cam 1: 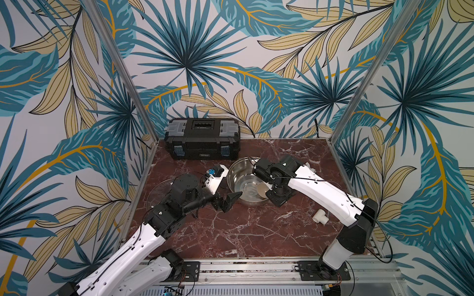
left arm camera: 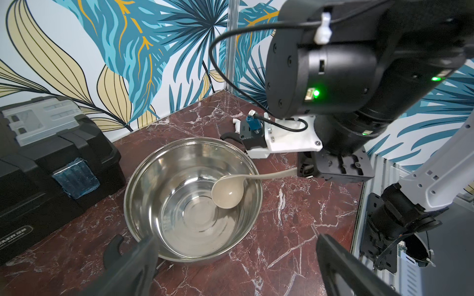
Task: Stir the soup with a spoon
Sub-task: Stir the soup in the pan with a stick.
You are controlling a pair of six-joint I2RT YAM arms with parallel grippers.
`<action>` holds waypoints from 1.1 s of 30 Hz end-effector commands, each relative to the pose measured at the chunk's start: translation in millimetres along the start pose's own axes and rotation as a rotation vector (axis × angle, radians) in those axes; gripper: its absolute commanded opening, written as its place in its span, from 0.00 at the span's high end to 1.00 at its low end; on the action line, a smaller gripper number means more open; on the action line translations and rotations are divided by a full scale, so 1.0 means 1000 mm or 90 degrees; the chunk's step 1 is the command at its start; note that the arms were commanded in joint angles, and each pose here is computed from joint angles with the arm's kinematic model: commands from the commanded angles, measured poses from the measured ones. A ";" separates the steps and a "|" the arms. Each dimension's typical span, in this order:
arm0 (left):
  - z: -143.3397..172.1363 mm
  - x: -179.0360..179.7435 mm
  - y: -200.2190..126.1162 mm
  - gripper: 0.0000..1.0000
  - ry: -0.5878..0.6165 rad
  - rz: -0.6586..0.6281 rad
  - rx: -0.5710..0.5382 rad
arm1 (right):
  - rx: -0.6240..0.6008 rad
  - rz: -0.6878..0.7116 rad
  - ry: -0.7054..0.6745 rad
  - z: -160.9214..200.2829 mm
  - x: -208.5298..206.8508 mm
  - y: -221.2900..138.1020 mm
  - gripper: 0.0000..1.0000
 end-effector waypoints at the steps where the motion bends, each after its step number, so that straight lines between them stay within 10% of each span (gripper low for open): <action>1: 0.004 -0.002 -0.001 0.00 0.001 0.007 -0.011 | -0.001 0.043 0.018 -0.011 -0.013 0.005 1.00; 16: 0.003 -0.004 -0.006 0.00 0.028 0.007 -0.013 | -0.066 -0.079 -0.009 -0.094 0.034 -0.011 1.00; 33: 0.006 -0.003 -0.006 0.00 0.014 0.005 -0.012 | -0.049 -0.087 -0.034 -0.026 0.056 -0.022 1.00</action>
Point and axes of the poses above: each gripper's point midway between its finger pads, its own y axis out along the fingers, its own x axis along the line the jaws close on, z = x × y, the point moved 5 cm from there along -y, back along the fingers, and after that the axes turned 3 degrees about y, right-handed, at the moved point
